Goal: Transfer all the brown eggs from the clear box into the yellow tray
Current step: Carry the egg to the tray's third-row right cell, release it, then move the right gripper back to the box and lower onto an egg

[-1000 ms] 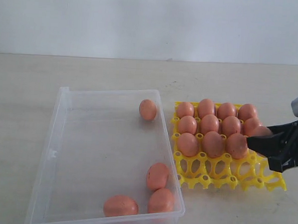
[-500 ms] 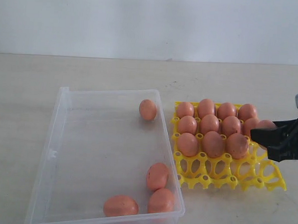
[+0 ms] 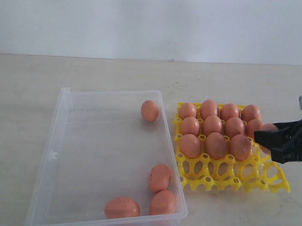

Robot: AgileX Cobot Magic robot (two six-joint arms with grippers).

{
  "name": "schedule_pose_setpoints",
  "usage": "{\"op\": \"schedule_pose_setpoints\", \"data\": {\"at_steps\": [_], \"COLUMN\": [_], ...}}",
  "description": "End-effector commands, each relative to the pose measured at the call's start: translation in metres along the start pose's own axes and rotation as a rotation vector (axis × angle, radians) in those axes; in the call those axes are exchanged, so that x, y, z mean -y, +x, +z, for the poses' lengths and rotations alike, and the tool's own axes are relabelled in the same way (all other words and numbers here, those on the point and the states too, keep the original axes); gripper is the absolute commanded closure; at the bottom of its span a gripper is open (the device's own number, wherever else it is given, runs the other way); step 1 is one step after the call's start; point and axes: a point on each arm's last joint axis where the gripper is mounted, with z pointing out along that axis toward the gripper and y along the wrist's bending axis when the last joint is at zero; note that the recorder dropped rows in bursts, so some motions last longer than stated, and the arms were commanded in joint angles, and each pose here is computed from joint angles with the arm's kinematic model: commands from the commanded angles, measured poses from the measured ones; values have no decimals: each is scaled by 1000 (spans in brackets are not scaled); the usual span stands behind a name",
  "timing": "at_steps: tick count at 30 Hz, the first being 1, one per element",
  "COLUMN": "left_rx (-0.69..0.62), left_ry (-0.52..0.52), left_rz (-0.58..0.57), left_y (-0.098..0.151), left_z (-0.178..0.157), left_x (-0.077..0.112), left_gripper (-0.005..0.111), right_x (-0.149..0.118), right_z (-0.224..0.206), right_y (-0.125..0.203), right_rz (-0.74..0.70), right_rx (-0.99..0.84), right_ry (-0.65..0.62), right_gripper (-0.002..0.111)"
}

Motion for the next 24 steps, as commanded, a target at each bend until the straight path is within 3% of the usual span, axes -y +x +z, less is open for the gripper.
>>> {"op": "schedule_pose_setpoints", "data": {"at_steps": [1,8,11,14,16,19,21,24], "left_rx": [5,5,5,5,5,5,5,5], "left_ry": [3,3,3,3,3,3,3,3], "left_rz": [3,3,3,3,3,3,3,3], "left_y": [1,1,1,1,1,1,1,1], "left_z": [0,0,0,0,0,0,0,0], "left_x": [0,0,0,0,0,0,0,0], "left_gripper": [103,103,103,103,103,103,103,103], "right_x": [1,-1,-10,-19,-19,-14,-5,23], "right_z": [-1,-2,-6,-18,-27,-44,-55,-79], "right_y": [-2,-9,-24,-44,-61,-92,-114,-154], "right_rz": [14,52,63,197,334,352,350,494], "right_rx": [14,100,245,392,445,583,719,1043], "right_ry": [2,-22,-119,-228,-237,-204,-134,-23], "right_gripper": [57,58,58,61,73,108,108,108]}}
